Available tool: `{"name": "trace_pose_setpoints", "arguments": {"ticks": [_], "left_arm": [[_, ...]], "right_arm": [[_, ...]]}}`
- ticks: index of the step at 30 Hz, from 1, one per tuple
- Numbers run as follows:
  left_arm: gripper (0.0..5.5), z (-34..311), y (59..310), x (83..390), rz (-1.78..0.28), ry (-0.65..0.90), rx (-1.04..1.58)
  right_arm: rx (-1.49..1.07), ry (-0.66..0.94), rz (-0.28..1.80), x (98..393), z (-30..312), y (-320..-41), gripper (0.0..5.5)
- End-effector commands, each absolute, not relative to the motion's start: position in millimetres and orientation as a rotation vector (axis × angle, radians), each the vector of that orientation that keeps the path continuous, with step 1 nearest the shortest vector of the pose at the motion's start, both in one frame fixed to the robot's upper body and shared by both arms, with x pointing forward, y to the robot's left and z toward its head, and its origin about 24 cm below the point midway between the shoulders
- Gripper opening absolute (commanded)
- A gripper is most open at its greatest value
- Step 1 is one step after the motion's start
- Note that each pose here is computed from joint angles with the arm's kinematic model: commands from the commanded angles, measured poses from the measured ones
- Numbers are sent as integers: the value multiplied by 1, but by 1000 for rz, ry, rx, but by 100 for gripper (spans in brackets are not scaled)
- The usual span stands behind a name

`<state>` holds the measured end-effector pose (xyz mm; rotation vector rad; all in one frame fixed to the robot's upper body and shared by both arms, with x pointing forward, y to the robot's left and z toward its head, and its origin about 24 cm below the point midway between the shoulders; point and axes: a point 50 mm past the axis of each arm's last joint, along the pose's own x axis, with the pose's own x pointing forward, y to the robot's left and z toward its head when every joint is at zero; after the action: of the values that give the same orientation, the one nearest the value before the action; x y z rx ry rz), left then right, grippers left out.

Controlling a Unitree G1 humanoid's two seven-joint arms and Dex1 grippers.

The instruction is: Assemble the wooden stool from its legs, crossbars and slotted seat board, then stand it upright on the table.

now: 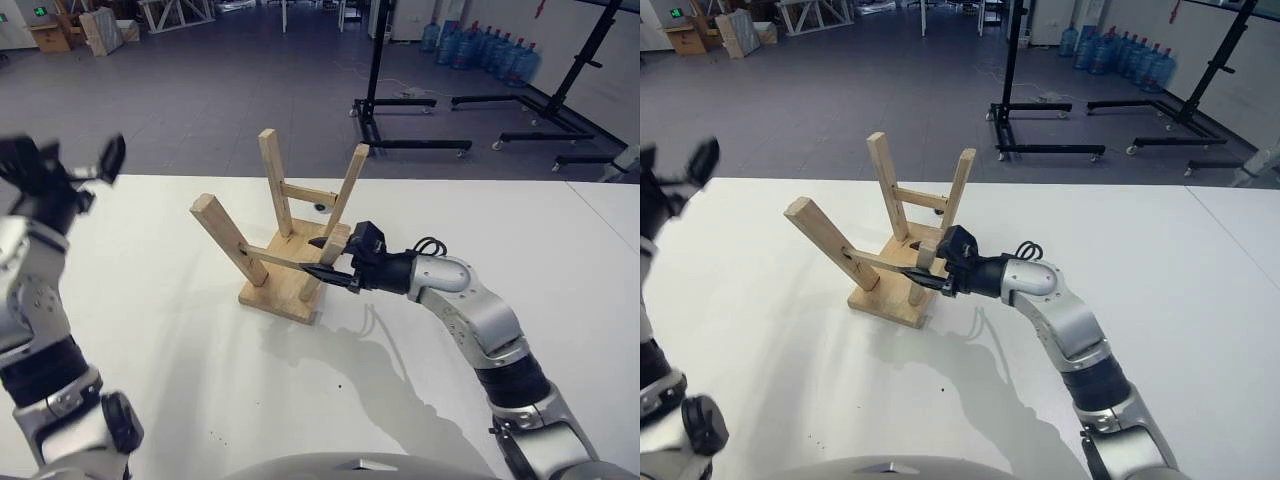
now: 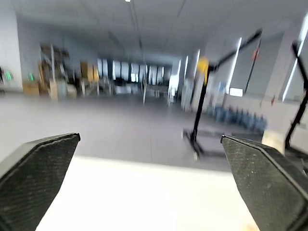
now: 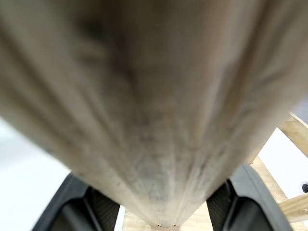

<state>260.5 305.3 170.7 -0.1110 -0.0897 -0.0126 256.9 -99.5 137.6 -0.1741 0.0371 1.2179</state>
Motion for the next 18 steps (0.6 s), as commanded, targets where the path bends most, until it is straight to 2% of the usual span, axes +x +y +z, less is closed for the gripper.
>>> {"name": "trace_pose_setpoints", "arguments": {"ticks": [1, 4, 7, 14, 18], "left_arm": [[540, 137, 276, 260, -131, -33, -169], [540, 134, 244, 263, -265, -42, -246], [540, 138, 224, 259, -376, -51, -267], [540, 145, 224, 252, -422, -43, -265], [540, 138, 214, 250, -438, -13, -236]], "right_arm": [[-185, 116, 1249, 252, 130, -112, 205], [-172, 126, 1277, 248, 127, -114, 205], [-169, 132, 1294, 245, 123, -116, 205], [-172, 138, 1288, 245, 119, -118, 205], [-180, 122, 1293, 247, 122, -112, 205]]}}
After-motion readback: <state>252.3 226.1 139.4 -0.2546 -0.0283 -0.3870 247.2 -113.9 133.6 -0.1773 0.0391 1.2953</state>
